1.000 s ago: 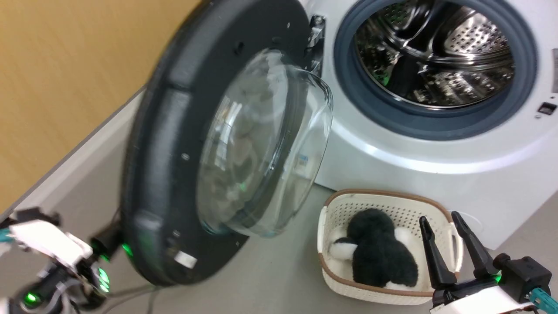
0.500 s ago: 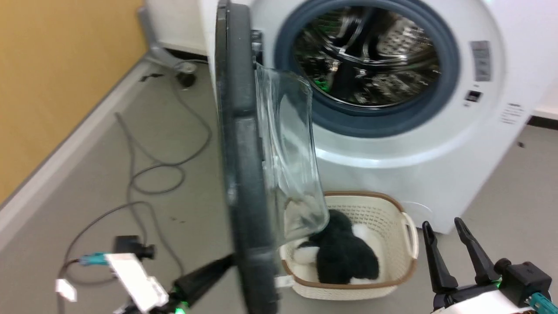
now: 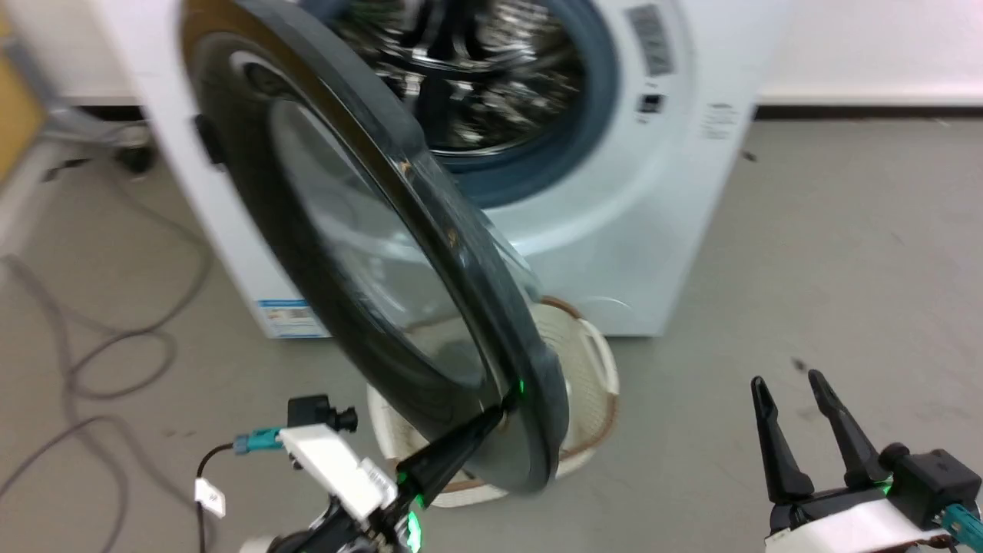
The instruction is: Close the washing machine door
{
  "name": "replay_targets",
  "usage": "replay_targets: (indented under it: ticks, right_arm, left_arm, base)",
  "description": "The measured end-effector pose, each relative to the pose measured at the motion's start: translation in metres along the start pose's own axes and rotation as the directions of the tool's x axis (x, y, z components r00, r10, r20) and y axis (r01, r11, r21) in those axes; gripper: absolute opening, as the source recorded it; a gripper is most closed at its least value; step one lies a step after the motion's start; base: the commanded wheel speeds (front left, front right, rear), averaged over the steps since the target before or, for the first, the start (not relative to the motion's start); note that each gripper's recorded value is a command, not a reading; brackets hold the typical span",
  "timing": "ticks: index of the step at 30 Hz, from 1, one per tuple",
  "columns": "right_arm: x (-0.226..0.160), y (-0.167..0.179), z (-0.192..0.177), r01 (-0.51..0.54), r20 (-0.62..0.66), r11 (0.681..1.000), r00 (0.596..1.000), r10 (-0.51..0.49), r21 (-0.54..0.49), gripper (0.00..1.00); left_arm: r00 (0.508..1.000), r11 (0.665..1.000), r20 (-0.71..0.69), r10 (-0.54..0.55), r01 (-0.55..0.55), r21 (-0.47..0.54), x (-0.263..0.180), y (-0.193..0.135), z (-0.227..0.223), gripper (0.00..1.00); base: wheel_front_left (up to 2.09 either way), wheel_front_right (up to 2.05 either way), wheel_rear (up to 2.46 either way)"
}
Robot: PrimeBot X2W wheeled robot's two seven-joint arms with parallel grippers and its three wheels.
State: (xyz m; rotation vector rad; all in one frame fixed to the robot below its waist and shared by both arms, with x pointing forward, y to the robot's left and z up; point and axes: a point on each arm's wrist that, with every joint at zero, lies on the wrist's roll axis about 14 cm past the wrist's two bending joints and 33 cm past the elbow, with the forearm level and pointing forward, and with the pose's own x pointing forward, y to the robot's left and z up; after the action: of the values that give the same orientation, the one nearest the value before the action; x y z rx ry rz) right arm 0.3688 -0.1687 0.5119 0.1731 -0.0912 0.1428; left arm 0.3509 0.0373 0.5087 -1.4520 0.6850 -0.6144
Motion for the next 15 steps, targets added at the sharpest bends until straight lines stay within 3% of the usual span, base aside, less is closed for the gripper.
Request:
replay_targets:
  ticks: [5, 15]
  right_arm:
    - [-0.02, -0.033, 0.0, 0.113, -0.008, 0.993, 0.994, -0.113, -0.016, 1.0]
    - [-0.053, -0.075, 0.001, 0.282, -0.019, 0.959, 0.959, -0.283, -0.032, 1.0]
  left_arm:
    - [0.999, 1.0, -0.051, -0.012, 0.011, -0.009, 0.05, 0.001, -0.011, 0.0]
    - [0.999, 0.999, 0.011, -0.03, 0.03, 0.015, 0.143, -0.006, -0.004, 0.0]
  base:
    - [0.0, 0.0, 0.0]
    - [0.0, 0.0, 0.0]
